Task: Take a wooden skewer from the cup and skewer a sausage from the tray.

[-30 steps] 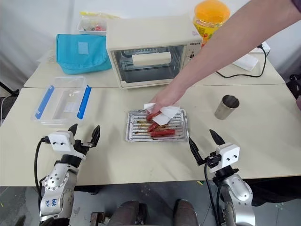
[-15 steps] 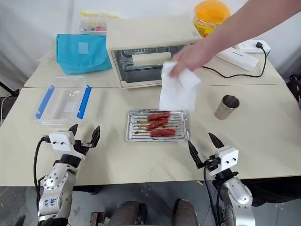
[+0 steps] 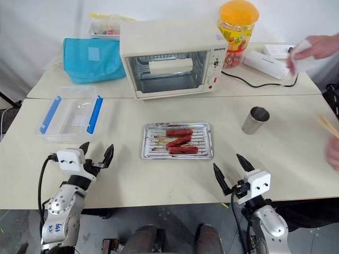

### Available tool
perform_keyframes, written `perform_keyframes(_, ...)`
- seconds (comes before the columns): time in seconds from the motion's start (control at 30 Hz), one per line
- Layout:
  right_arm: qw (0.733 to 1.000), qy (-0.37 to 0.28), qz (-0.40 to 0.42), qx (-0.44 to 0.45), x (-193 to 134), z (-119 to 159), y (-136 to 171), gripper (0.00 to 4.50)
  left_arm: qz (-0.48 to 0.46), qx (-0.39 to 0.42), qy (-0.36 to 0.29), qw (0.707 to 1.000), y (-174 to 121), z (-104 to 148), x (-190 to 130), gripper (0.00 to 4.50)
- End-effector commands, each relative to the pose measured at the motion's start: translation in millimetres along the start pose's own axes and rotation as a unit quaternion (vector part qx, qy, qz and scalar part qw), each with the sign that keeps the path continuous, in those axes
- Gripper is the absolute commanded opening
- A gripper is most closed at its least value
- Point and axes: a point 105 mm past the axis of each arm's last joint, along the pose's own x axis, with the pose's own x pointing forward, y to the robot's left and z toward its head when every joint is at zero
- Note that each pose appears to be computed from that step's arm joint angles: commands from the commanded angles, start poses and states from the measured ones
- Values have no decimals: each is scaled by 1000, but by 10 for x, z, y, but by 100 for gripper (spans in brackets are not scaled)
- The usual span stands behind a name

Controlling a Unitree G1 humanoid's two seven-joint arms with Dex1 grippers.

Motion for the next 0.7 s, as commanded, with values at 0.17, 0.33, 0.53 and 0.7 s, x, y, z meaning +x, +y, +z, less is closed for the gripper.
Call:
perform_keyframes(0.17,1000,-25,1,-11,4,156,-9,450,-8,11,-21,1000,4,129,-34,448)
perform_keyframes(0.33,1000,-26,3,-12,13,165,-6,450,-14,8,-19,1000,16,130,-67,448)
perform_keyframes(0.53,1000,-26,6,-12,13,160,22,450,-29,-2,-27,999,-34,180,-51,448)
perform_keyframes(0.7,1000,-27,7,-12,16,155,34,450,-35,3,-26,999,-60,194,-37,448)
